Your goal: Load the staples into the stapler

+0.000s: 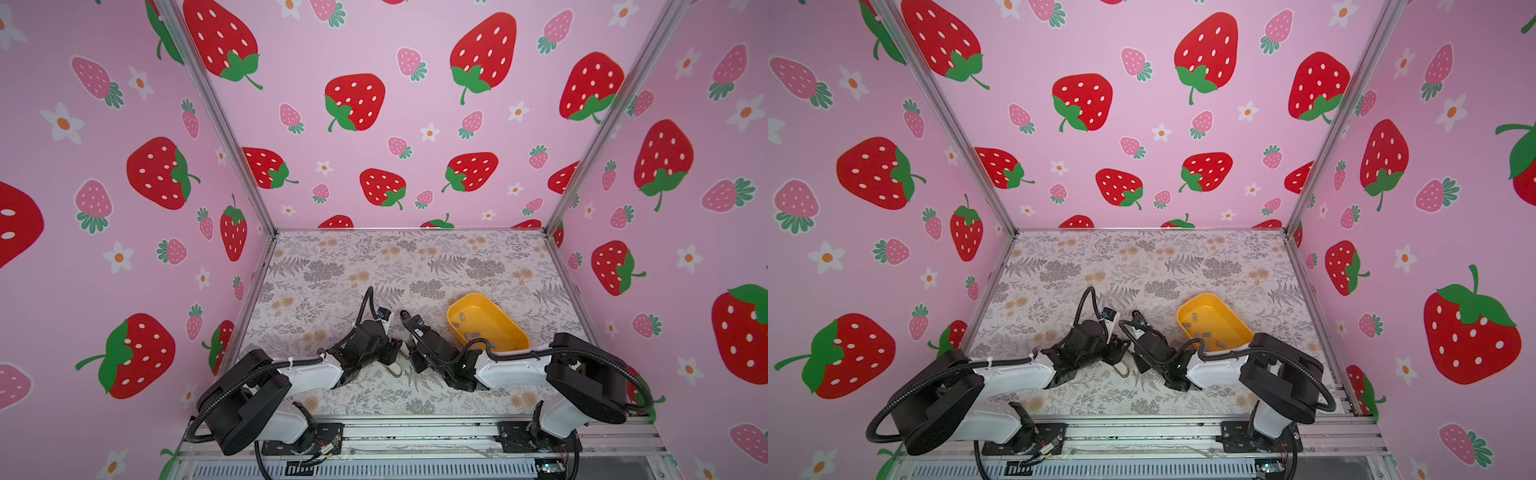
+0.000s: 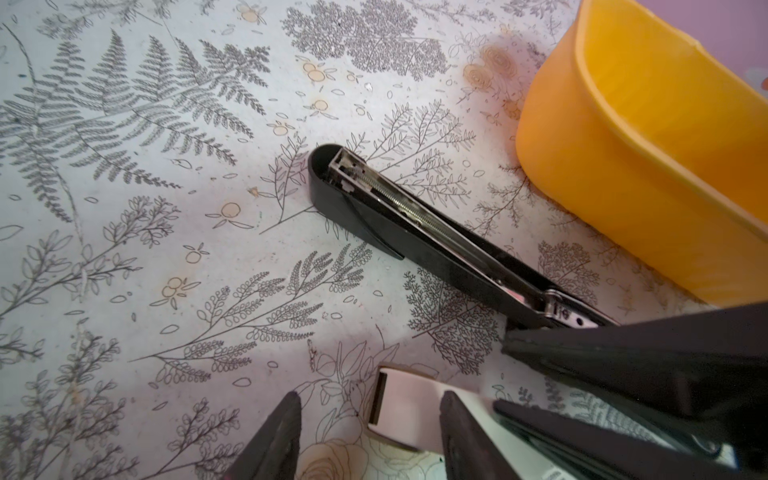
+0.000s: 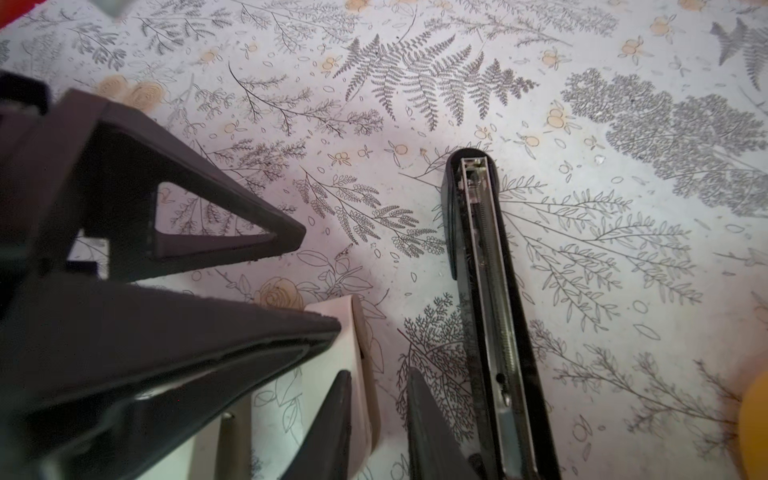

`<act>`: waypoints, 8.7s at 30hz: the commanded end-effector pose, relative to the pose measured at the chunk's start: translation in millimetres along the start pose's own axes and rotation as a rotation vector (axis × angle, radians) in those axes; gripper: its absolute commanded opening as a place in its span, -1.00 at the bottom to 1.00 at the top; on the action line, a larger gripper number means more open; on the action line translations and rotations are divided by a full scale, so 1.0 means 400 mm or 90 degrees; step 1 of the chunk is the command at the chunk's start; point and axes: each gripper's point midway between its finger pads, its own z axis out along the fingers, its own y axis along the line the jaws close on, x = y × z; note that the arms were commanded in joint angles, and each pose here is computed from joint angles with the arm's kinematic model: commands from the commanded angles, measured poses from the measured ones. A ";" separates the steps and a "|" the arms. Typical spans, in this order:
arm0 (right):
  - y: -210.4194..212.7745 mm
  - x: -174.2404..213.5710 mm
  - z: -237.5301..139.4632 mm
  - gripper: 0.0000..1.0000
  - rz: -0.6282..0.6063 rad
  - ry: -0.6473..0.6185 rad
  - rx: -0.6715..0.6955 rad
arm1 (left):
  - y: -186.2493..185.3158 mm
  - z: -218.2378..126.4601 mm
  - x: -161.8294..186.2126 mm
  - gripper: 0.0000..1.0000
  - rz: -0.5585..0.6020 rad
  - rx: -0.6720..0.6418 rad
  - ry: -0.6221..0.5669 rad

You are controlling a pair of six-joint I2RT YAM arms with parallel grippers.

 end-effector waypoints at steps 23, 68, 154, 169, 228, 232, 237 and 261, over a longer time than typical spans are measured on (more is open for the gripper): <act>-0.036 0.209 0.030 -0.65 0.060 0.071 0.018 | 0.024 0.008 0.054 0.10 0.022 -0.025 0.010; -0.135 0.155 -0.294 0.15 0.090 0.065 0.005 | 0.046 -0.163 -0.254 0.99 -0.172 -0.093 -0.115; -0.114 0.201 -0.208 -1.00 0.142 0.049 -0.068 | -0.140 0.180 -0.409 -0.02 -0.278 0.185 -0.099; -0.129 0.196 -0.213 -1.00 0.124 0.023 -0.052 | -0.236 0.101 -0.338 -0.26 -0.050 0.182 -0.139; -0.148 0.232 -0.234 -0.68 0.094 -0.069 -0.038 | -0.363 -0.011 -0.074 0.66 0.332 0.200 -0.172; -0.143 0.234 -0.231 -0.58 0.088 -0.061 -0.035 | -0.359 -0.040 -0.092 0.67 0.325 0.197 -0.194; -0.140 0.223 -0.231 -0.33 0.084 -0.059 -0.024 | -0.351 -0.068 -0.110 0.73 0.318 0.188 -0.212; -0.110 0.092 -0.284 -0.25 0.105 -0.057 -0.006 | -0.279 -0.020 -0.182 0.31 0.260 0.021 -0.188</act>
